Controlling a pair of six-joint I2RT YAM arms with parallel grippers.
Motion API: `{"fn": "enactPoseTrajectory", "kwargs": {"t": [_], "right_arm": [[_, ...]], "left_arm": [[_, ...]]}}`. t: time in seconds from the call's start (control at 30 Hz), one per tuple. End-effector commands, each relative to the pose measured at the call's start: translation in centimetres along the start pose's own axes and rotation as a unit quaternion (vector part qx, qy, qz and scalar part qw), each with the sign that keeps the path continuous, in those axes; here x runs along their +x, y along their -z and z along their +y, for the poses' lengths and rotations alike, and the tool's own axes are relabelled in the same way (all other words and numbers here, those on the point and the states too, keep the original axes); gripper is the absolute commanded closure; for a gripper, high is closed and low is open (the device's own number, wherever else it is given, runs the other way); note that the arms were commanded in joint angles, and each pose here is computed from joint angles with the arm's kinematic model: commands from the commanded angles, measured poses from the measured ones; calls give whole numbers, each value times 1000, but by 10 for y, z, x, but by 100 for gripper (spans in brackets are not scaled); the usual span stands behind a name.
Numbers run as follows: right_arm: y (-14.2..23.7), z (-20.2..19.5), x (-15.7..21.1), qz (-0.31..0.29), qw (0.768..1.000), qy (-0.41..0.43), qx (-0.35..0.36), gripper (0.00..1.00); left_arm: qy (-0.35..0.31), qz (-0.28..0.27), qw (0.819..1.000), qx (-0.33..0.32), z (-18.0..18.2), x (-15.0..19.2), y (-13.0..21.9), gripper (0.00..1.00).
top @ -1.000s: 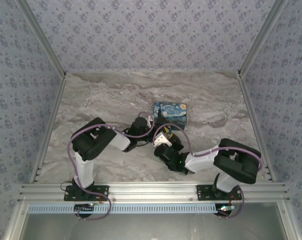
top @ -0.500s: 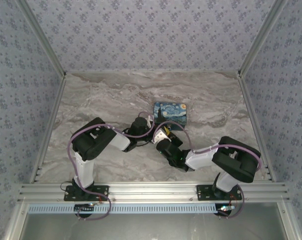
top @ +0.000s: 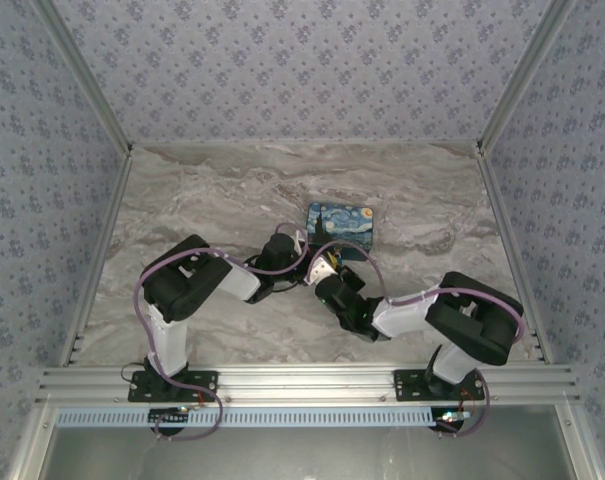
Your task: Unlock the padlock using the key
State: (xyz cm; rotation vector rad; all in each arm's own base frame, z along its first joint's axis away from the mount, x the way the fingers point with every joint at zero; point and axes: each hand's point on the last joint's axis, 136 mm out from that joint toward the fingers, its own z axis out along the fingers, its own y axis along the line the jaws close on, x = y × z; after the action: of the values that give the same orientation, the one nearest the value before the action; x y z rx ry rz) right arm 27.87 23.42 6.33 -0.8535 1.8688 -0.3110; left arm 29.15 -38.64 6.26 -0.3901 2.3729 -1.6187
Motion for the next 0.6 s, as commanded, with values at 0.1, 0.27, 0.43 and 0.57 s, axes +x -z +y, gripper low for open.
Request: {"fn": "enactPoseTrajectory", "kwargs": {"t": [0.1,0.27,0.43,0.57], "right_arm": [[1,-3,1,-14,992,-102,-68,100],[1,-3,2,-33,976,-166,-137,100],[-1,-6,8,-31,960,-216,-175,100],[-1,-7,11,-30,951,-241,-192,100]], "left_arm": [[-9,6,1000,-1,-6,2,4,89],[-10,5,1000,0,-8,1,4,89],[-10,4,1000,-2,-6,2,4,89],[-11,2,1000,-2,-7,1,4,89]]}}
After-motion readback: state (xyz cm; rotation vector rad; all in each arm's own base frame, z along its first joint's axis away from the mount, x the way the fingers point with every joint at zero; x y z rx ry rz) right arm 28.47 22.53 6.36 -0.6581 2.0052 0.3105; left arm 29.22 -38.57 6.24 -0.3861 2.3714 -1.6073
